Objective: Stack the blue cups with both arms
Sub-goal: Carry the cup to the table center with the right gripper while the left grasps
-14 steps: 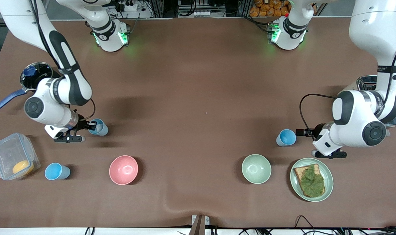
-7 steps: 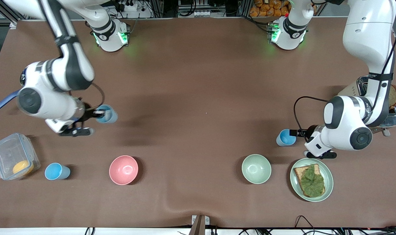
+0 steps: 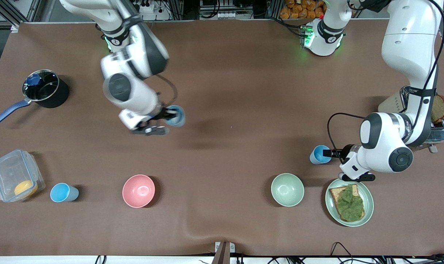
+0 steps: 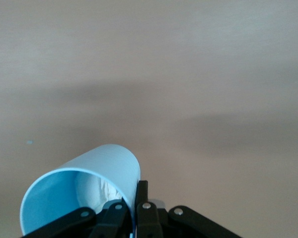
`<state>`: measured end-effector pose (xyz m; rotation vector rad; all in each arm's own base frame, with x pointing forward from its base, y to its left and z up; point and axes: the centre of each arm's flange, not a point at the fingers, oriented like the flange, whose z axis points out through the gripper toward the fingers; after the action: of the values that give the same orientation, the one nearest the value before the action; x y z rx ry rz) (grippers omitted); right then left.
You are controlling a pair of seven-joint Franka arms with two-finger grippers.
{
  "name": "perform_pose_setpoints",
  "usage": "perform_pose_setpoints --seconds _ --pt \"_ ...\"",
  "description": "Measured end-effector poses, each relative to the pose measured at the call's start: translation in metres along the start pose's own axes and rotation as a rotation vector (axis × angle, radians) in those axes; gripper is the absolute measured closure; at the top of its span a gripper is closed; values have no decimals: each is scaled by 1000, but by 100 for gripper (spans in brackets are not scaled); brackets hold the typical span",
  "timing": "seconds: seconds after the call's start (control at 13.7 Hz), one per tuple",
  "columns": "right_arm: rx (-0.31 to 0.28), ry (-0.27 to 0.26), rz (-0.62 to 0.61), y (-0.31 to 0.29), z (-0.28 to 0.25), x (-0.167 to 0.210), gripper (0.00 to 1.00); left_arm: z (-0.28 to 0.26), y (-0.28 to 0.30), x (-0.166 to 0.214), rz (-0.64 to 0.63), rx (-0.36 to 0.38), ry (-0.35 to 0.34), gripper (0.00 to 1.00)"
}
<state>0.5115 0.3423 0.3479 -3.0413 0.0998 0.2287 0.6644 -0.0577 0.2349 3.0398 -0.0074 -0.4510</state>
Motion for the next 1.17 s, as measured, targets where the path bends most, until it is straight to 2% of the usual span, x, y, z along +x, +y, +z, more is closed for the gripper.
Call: perform_pose_setpoints --seconds 0.07,0.22,0.44,0.66,0.8,0.88,1.17 --pt "19 15 -1 -25 19 -11 96 3 0 1 -11 -8 3 0" --pt "48 44 5 -68 64 -31 96 5 4 3 -87 -48 5 19" --pt "47 68 6 -102 116 -55 96 8 8 3 -120 -55 1 50" --pt "69 112 -3 -111 142 -57 96 6 10 4 -124 -55 4 82" --pt "71 121 -5 -112 151 -57 96 2 10 5 -126 -56 14 97" --pt "72 122 -5 -112 150 -56 93 -2 10 6 -127 -57 22 97" --pt "85 130 9 -119 143 -56 51 -37 9 4 -143 -64 76 97"
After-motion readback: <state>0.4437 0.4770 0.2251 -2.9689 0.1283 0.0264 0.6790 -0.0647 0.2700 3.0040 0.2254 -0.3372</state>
